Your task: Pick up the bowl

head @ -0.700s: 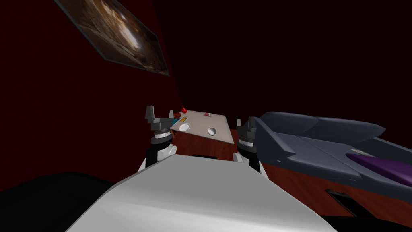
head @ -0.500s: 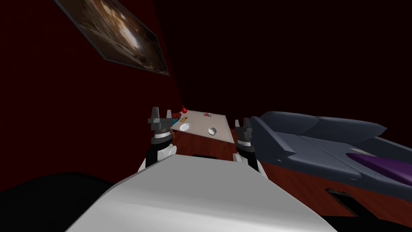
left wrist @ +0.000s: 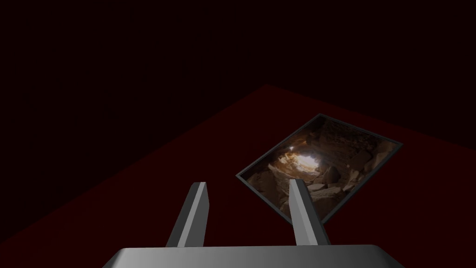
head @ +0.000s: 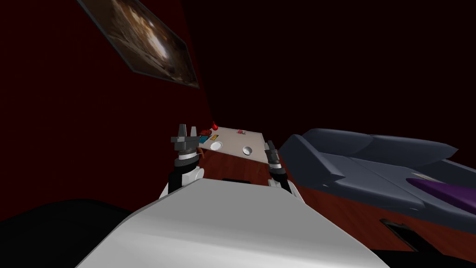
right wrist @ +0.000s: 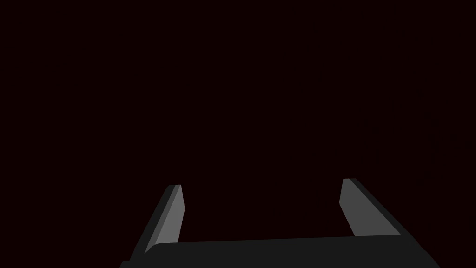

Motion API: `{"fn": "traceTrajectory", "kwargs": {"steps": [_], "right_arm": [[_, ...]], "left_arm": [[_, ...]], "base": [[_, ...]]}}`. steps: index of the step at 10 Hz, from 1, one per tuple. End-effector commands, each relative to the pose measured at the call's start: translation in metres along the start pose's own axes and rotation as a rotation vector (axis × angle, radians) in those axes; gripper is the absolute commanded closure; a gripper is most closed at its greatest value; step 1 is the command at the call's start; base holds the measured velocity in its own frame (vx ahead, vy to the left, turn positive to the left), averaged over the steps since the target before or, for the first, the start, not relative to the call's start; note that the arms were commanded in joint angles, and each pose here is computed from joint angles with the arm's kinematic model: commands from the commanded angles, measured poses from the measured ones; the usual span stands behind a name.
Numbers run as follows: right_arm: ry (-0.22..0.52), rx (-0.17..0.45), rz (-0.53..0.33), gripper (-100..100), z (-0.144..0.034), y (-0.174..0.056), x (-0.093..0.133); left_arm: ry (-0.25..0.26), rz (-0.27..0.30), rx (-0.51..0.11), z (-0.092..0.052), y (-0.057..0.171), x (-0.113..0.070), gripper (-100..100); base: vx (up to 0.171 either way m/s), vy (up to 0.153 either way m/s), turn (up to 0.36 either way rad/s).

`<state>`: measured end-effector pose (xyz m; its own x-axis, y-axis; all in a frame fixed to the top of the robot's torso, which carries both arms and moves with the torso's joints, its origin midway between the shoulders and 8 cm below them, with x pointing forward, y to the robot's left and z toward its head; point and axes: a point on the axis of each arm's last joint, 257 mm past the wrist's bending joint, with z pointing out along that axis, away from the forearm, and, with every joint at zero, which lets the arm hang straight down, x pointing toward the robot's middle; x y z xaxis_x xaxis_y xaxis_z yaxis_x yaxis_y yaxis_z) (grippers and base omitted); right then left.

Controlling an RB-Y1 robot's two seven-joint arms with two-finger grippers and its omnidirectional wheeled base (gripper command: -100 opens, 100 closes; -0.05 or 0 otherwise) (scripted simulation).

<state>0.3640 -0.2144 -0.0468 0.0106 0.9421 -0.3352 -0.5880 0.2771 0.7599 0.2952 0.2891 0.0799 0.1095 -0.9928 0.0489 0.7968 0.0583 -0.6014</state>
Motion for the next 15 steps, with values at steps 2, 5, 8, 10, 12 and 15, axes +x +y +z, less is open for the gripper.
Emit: {"fn": "traceTrajectory", "kwargs": {"steps": [2, 5, 8, 10, 12, 15], "right_arm": [[0.076, 0.059, -0.053, -100, -0.012, -0.026, 0.02], [0.18, 0.122, -0.127, -100, -0.028, -0.061, 0.044], [0.241, 0.178, -0.167, -100, -0.045, -0.089, 0.056], [0.303, 0.219, -0.209, -100, -0.06, -0.112, 0.067], [0.367, 0.261, -0.253, -100, -0.078, -0.135, 0.076], [0.495, 0.309, -0.347, -100, -0.109, -0.168, 0.091]], "left_arm": [[0.0, 0.0, 0.0, 0.0, 0.0, 0.0, 0], [0.0, 0.0, 0.0, 0.0, 0.0, 0.0, 0], [0.0, 0.0, 0.0, 0.0, 0.0, 0.0, 0], [0.0, 0.0, 0.0, 0.0, 0.0, 0.0, 0], [0.0, 0.0, 0.0, 0.0, 0.0, 0.0, 0], [0.0, 0.0, 0.0, 0.0, 0.0, 0.0, 0]], "base": [[-0.048, 0.068, 0.047], [-0.015, 0.049, 0.046], [-0.025, 0.055, 0.054], [-0.02, 0.06, 0.08], [-0.019, 0.054, 0.074], [-0.009, 0.062, 0.108]]}}
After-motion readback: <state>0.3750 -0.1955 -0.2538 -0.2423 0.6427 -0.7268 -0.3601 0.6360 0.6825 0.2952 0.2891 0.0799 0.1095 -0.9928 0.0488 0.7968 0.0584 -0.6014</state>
